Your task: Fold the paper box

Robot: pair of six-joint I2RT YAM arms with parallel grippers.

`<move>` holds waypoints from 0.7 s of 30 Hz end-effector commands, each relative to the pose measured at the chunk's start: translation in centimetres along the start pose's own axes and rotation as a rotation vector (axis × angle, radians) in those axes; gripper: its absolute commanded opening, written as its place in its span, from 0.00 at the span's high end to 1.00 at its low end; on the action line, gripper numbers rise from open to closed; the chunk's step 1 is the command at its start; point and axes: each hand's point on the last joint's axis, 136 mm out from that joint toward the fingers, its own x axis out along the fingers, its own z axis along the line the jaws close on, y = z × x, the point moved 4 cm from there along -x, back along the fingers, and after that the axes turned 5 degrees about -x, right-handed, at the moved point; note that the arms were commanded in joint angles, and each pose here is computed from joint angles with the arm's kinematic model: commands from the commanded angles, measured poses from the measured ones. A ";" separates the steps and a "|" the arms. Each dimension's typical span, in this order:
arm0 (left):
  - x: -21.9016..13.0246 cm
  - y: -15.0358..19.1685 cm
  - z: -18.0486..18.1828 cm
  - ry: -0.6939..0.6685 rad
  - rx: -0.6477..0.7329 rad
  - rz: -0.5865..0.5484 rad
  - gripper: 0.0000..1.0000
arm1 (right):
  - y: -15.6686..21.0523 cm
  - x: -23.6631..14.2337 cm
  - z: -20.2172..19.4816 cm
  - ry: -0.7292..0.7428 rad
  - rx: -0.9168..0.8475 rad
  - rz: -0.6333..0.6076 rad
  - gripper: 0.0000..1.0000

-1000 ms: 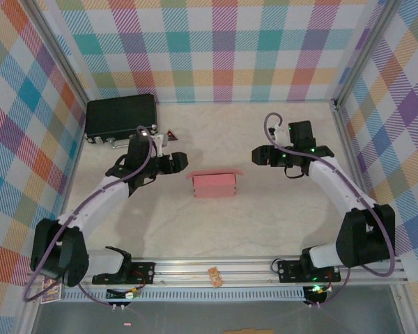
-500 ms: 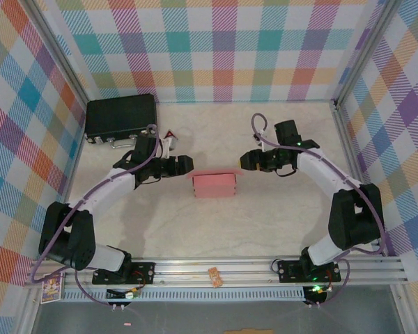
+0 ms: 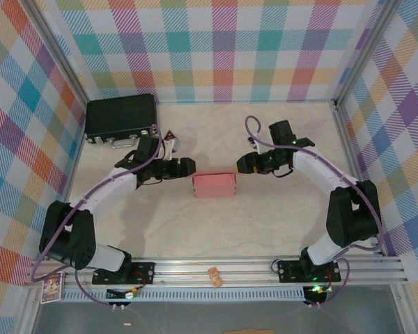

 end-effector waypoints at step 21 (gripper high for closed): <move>-0.2 1.2 -1.4 0.030 0.025 0.046 0.37 | 1.1 1.0 1.0 0.013 -0.049 0.062 0.51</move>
